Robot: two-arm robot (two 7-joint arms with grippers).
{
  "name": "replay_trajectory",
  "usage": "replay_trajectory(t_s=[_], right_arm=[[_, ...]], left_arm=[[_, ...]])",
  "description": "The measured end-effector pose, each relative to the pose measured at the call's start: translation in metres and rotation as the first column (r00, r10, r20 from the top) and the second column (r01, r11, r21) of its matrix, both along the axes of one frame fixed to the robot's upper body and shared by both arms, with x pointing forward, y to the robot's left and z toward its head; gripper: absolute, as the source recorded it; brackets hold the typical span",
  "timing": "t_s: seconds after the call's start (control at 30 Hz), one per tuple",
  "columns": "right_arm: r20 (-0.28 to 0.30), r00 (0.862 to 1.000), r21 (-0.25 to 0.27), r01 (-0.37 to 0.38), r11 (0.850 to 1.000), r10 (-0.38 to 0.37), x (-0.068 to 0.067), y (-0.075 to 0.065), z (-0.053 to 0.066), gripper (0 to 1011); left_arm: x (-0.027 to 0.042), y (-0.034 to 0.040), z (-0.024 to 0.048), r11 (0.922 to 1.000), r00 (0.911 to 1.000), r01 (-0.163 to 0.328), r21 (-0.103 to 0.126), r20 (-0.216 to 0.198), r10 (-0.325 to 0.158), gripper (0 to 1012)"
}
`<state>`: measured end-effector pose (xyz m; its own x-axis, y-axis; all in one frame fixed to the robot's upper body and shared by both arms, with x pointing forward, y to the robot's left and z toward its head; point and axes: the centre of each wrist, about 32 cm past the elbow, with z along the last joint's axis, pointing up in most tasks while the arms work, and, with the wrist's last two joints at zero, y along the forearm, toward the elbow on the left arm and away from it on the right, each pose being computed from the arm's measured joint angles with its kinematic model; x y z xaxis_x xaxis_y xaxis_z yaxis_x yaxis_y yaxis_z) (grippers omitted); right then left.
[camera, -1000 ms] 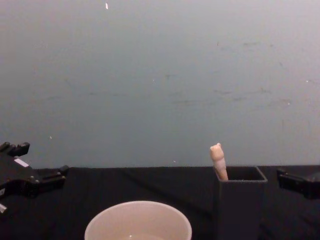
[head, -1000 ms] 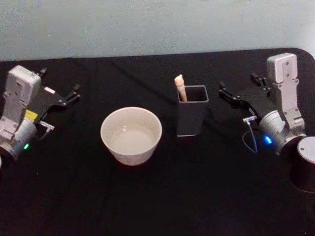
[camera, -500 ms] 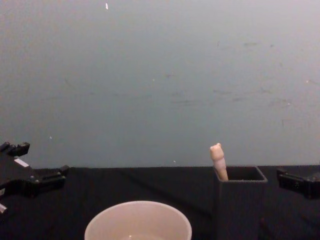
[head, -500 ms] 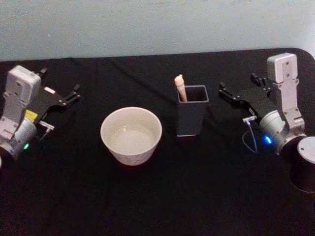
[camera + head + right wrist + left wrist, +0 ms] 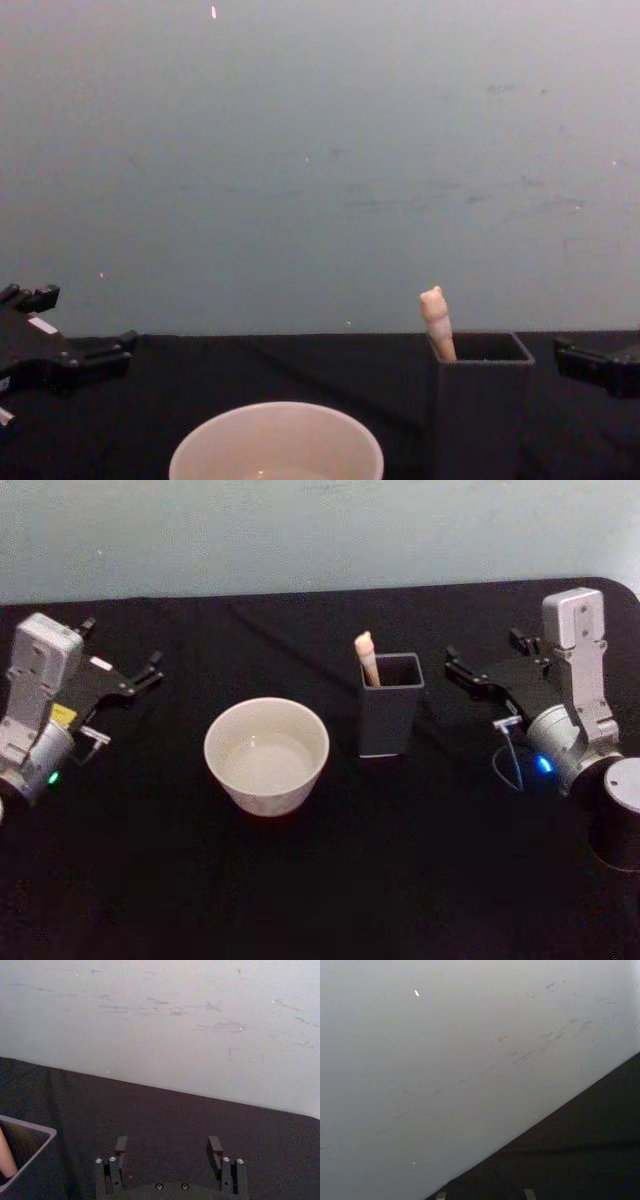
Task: Pick up the stirring spoon with one hand, stir inside the cup, then place it back in its original position.
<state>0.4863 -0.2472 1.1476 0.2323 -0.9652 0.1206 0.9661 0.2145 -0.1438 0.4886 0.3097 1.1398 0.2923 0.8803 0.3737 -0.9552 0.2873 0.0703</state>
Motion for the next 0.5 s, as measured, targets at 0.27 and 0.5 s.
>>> replay_trajectory(t_s=[0.27,0.5], right_arm=[[0.000,1.000,0.000,0.000,1.000,0.000,0.0000,0.0000,0.0000,1002],[0.000,1.000,0.000,0.000,1.000,0.000,0.0000,0.0000,0.0000,1003]], left_arm=[[0.0000,0.0000,0.0000,1.0000,1.0000,0.000,0.000,0.000,0.000,1001],[0.0000,0.0000,0.0000,1.0000,1.0000,0.000,0.000,0.000,0.000,1001]])
